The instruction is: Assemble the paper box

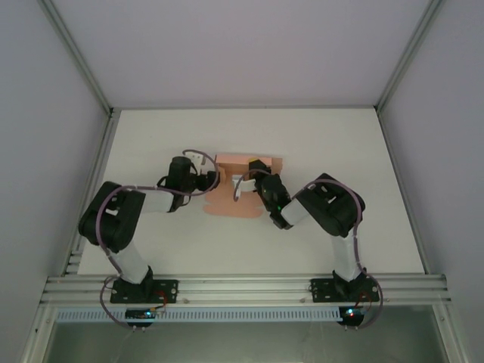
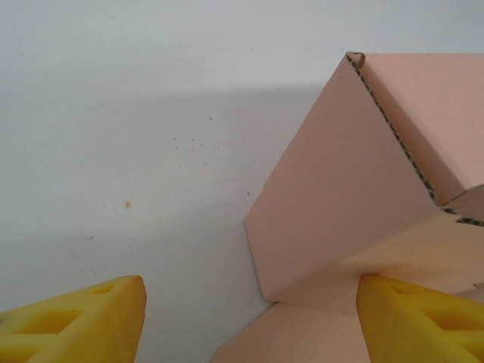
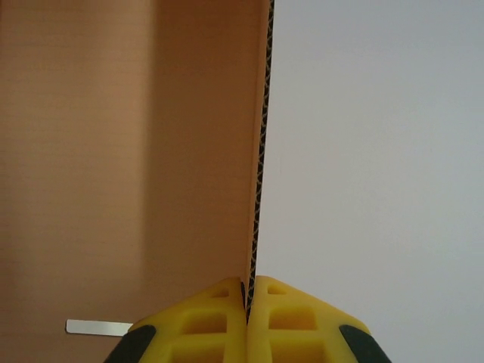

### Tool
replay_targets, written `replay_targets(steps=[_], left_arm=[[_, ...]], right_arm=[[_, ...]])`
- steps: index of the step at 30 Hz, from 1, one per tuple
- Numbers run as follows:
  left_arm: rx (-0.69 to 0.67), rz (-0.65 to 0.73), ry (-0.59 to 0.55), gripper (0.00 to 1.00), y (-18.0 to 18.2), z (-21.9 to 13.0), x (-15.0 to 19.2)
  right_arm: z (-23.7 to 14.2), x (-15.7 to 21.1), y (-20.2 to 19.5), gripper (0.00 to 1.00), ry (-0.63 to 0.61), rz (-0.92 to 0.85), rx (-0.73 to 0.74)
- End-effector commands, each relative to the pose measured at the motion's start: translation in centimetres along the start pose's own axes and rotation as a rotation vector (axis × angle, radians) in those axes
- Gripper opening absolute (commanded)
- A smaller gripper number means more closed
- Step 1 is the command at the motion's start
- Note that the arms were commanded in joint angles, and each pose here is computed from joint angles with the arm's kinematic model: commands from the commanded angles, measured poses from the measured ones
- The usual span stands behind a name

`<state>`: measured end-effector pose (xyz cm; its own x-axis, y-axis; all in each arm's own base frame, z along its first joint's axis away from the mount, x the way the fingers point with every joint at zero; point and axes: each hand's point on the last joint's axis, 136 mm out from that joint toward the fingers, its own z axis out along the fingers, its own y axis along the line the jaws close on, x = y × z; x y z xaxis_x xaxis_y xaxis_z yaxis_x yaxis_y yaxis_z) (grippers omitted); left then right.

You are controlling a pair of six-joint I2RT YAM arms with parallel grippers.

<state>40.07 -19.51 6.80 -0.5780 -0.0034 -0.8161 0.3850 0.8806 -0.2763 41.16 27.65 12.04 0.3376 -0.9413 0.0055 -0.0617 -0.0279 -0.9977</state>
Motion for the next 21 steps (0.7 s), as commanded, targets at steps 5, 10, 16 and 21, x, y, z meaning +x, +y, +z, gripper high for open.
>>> replay_targets(steps=[5,10,16,21], left_arm=[[0.168,0.091,-0.174,0.71,-3.0,1.3,-3.9],[0.242,0.057,-0.152,0.71,-4.0,2.4,-4.7],[0.265,0.032,-0.108,0.65,-4.3,4.0,-5.7],[0.182,-0.026,0.008,0.60,-2.9,5.6,-4.2]], right_arm=[[0.1,-0.9,5.0,0.00,-0.092,0.003,-0.245],[-0.1,-0.7,7.0,0.00,-0.106,0.018,-0.382],[-0.2,-1.2,7.5,0.00,-0.132,0.022,-0.429],[0.1,-1.4,7.2,0.00,-0.143,0.040,-0.424]])
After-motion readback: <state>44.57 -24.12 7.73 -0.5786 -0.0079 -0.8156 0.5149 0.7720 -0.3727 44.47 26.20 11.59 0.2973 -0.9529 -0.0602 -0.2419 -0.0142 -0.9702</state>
